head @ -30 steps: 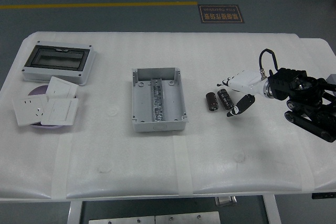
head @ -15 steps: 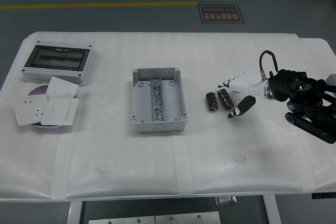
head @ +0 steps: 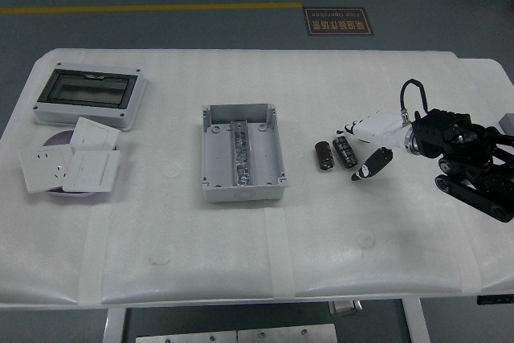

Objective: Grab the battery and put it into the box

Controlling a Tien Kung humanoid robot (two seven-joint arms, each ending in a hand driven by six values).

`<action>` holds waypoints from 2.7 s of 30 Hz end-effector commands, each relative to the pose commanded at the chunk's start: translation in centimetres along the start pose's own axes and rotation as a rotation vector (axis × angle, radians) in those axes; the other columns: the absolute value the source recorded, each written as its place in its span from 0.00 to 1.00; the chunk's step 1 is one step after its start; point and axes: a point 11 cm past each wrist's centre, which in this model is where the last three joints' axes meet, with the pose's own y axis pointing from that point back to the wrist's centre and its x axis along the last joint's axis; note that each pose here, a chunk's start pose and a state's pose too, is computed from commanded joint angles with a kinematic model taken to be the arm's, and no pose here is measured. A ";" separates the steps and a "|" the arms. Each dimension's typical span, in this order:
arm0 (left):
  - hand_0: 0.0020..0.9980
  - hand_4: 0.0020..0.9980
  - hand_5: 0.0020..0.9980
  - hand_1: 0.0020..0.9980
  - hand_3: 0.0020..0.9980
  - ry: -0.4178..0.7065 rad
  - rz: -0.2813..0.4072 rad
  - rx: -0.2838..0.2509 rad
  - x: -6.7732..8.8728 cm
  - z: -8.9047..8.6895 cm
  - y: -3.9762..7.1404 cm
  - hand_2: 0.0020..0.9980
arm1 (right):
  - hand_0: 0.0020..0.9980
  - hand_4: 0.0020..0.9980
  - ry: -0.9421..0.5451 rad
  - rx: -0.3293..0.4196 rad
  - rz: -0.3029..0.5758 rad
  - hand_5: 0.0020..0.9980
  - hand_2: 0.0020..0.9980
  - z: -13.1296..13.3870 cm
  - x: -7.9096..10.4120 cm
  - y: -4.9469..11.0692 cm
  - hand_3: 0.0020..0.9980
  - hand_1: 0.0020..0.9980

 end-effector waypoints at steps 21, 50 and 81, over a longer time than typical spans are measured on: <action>0.72 0.64 0.21 0.69 0.59 0.020 -0.004 -0.008 0.3 0.3 0.2 0.57 | 0.70 0.82 0.005 0.008 0.004 0.44 0.91 -0.2 0.6 -0.1 0.93 0.68; 0.73 0.64 0.21 0.69 0.59 0.049 -0.011 -0.018 0.3 0.3 0.2 0.56 | 0.70 0.78 -0.020 0.027 0.000 0.40 0.82 -0.8 0.3 -0.1 0.90 0.68; 0.72 0.64 0.21 0.69 0.59 0.051 -0.004 -0.038 0.3 0.5 0.2 0.56 | 0.68 0.66 -0.060 0.028 0.032 0.37 0.62 -1.1 -0.1 -0.1 0.68 0.64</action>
